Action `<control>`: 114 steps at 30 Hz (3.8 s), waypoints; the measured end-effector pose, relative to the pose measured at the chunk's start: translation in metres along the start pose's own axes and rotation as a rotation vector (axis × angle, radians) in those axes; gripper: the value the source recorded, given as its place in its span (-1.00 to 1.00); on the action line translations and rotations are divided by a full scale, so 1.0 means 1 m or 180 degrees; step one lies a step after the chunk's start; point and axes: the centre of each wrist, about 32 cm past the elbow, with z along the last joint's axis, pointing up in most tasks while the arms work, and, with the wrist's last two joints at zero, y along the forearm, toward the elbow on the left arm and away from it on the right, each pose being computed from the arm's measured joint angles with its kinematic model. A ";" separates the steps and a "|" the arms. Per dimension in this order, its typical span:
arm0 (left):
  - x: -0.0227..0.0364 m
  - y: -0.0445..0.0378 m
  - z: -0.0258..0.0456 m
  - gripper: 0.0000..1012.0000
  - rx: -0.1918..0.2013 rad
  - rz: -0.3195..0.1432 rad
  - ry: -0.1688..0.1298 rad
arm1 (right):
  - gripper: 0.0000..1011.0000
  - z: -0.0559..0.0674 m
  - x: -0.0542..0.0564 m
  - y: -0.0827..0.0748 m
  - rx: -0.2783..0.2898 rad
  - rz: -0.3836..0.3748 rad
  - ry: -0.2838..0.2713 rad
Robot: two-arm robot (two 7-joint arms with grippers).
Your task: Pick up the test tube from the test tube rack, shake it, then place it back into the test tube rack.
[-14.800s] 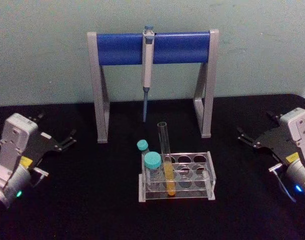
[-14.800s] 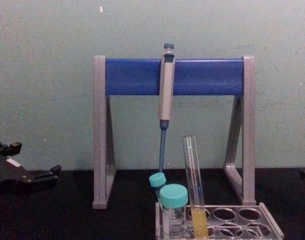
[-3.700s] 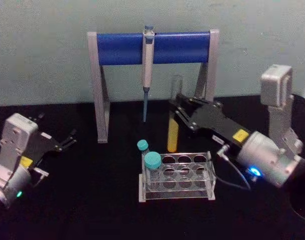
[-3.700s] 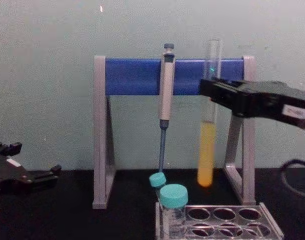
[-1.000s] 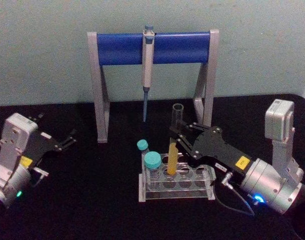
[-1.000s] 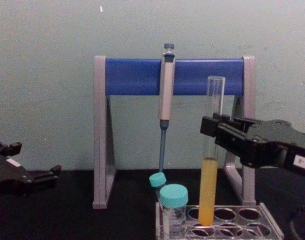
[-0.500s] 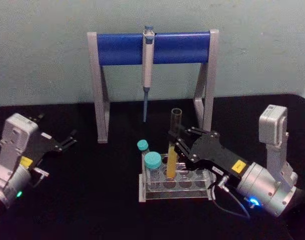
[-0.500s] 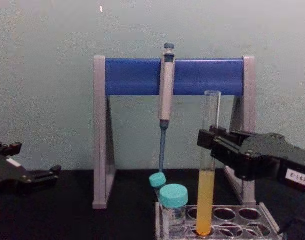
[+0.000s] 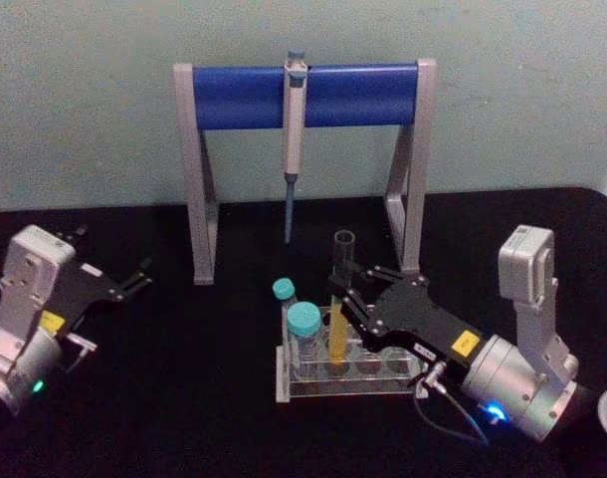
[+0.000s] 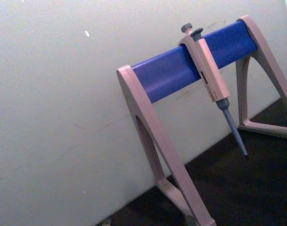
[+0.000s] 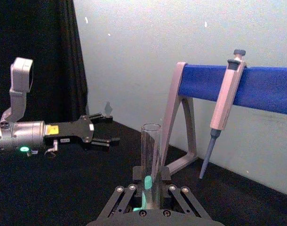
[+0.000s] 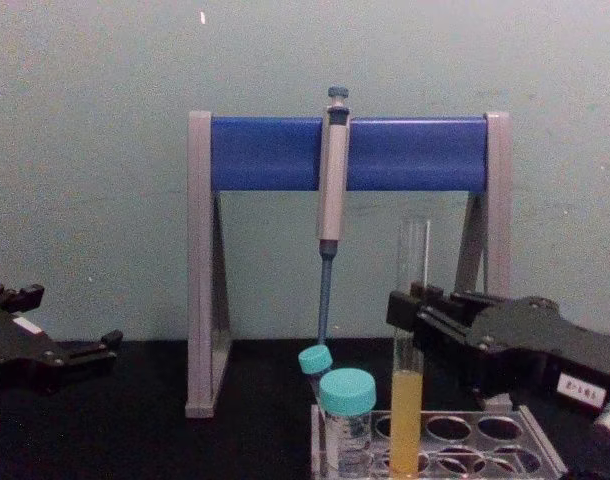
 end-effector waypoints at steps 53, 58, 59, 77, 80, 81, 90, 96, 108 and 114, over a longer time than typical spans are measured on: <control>0.0000 0.0000 0.0000 0.98 0.0000 0.0000 0.0000 | -0.57 -0.022 -0.004 -0.001 -0.0213 -0.0091 0.0016; 0.0000 0.0000 0.0000 0.98 0.0000 0.0000 0.0000 | -0.36 -0.022 -0.004 -0.002 -0.0232 -0.0087 0.0019; 0.0000 0.0000 0.0000 0.98 0.0000 0.0000 0.0000 | -0.24 -0.022 -0.004 -0.002 -0.0232 -0.0087 0.0019; 0.0000 0.0000 0.0000 0.98 0.0000 0.0000 0.0000 | 0.83 -0.022 -0.004 -0.002 -0.0221 -0.0083 0.0019; 0.0000 0.0000 0.0000 0.98 0.0000 0.0000 0.0000 | 0.98 -0.022 -0.004 -0.002 -0.0219 -0.0083 0.0020; 0.0000 0.0000 0.0000 0.98 0.0000 0.0000 0.0000 | 0.98 -0.022 -0.004 -0.002 -0.0219 -0.0083 0.0020; 0.0000 0.0000 0.0000 0.98 0.0000 0.0000 0.0000 | 0.98 -0.011 -0.002 0.001 -0.0082 -0.0005 -0.0025; 0.0000 0.0000 0.0000 0.98 0.0000 0.0000 0.0000 | 0.98 0.015 0.003 -0.001 0.0332 -0.0110 -0.0170; 0.0000 0.0000 0.0000 0.98 0.0000 0.0000 0.0000 | 0.98 0.013 -0.002 -0.025 0.0211 -0.1491 -0.0504; 0.0000 0.0000 0.0000 0.98 0.0000 0.0000 0.0000 | 0.98 -0.008 -0.009 -0.034 -0.0231 -0.1921 -0.0557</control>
